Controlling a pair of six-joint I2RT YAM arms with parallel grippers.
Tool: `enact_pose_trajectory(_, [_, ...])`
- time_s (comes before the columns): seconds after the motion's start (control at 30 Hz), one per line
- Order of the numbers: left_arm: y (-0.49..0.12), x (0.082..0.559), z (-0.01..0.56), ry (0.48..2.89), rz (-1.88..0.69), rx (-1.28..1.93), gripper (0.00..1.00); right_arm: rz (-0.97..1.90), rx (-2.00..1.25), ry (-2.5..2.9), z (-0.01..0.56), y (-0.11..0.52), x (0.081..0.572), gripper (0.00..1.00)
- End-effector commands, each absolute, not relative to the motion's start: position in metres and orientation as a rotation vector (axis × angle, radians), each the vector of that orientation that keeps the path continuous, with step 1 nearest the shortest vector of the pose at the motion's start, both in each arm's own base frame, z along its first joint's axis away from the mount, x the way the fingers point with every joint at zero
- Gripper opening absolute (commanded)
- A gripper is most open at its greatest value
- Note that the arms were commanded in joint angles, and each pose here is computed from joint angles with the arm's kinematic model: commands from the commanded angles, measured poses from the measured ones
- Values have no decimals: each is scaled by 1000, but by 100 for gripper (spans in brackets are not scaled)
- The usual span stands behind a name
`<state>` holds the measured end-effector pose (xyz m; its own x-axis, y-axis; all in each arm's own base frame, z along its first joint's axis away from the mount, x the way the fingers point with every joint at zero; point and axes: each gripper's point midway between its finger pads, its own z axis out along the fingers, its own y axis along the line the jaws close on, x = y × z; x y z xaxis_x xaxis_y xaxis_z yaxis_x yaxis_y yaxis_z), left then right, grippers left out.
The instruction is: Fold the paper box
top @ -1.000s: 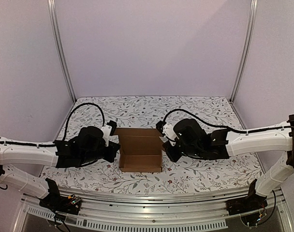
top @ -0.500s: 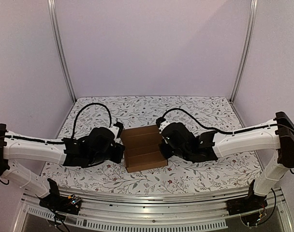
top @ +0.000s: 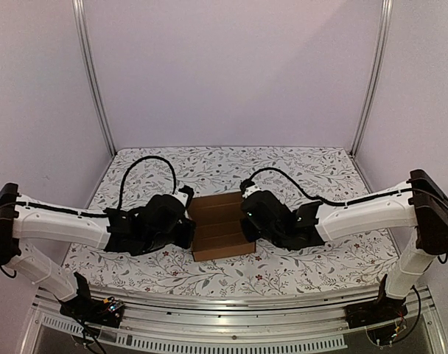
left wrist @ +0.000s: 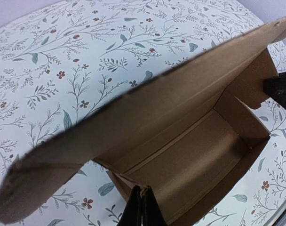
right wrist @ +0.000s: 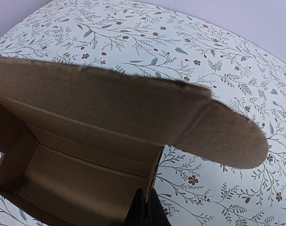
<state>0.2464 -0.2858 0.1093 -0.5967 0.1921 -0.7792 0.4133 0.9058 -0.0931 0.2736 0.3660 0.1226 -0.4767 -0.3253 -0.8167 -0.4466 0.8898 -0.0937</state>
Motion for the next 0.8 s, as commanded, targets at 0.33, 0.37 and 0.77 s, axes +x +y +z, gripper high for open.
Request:
enact_pose_trajectory(0.33, [-315,223,107,2237,-366,541,0,251,-526,2155,102,375,257,0])
enact_pose_trajectory(0.37, [-315,222,106,2240,-366,544,0,250,-525,2157,101,374,257,0])
enact_pose_trajectory(0.77, [-323,203,87,2284,-351,586,0,226,-549,2189,84,365,246,0])
